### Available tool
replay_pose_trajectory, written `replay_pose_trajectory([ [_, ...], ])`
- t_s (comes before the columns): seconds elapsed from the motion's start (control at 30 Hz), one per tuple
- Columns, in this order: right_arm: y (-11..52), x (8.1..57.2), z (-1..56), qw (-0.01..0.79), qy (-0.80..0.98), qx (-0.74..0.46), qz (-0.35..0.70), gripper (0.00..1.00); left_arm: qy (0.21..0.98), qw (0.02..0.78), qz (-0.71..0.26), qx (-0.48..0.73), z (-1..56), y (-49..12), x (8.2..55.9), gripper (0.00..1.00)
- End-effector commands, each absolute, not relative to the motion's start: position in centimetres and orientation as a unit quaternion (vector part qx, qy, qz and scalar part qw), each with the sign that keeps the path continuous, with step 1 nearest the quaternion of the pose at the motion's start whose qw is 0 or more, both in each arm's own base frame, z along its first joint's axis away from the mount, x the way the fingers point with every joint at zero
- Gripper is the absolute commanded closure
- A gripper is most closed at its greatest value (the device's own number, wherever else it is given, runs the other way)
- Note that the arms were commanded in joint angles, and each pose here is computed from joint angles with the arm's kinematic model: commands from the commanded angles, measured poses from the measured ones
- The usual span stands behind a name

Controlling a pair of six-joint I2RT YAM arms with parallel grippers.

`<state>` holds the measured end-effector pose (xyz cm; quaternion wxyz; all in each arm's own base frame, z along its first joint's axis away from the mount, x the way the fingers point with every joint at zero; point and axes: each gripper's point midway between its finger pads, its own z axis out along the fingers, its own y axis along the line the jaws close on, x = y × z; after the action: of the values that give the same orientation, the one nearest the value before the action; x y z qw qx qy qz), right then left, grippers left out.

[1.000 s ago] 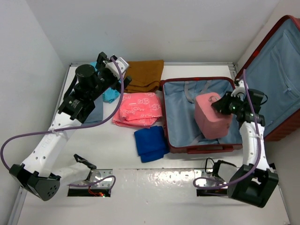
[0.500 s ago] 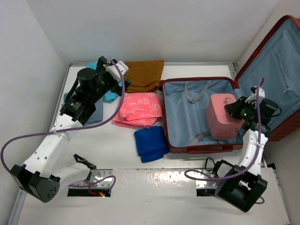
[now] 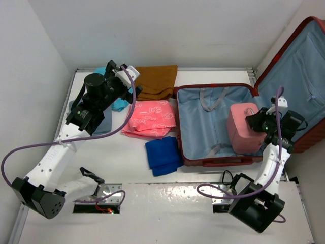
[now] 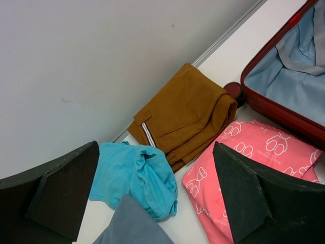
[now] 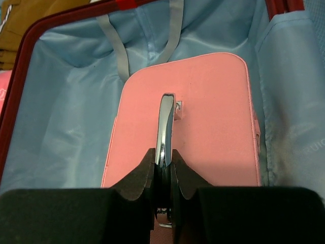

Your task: Pack the luggage

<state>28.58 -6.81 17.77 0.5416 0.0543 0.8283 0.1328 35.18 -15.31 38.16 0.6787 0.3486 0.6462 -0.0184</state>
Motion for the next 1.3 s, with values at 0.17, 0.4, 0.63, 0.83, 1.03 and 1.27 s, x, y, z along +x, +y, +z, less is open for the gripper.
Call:
replay_pose_trajectory([
  [0.17,-6.7,28.0,17.4,0.532,0.837,0.041,0.125,1.0,0.632,0.695,-0.018,0.341,39.4,-15.2,35.5,0.0],
  [0.4,-7.2,26.8,16.0,0.498,0.86,0.039,0.103,0.7,0.631,0.695,-0.021,0.343,39.4,-15.4,35.5,0.0],
  [0.63,-8.0,26.8,17.4,0.499,0.862,0.041,0.083,0.29,0.632,0.692,-0.025,0.347,39.0,-15.6,35.7,0.0],
  [0.83,-7.5,27.8,21.6,0.538,0.838,0.02,0.089,0.24,0.631,0.692,-0.029,0.35,38.6,-15.8,35.7,0.0],
  [1.03,-6.3,28.7,25.7,0.583,0.805,-0.015,0.108,0.48,0.633,0.692,-0.032,0.347,38.4,-15.9,35.8,0.0],
  [1.27,-0.8,28.5,27.3,0.569,0.781,-0.034,0.256,0.5,0.736,0.564,-0.08,0.365,33.3,-16.9,36.2,0.16],
])
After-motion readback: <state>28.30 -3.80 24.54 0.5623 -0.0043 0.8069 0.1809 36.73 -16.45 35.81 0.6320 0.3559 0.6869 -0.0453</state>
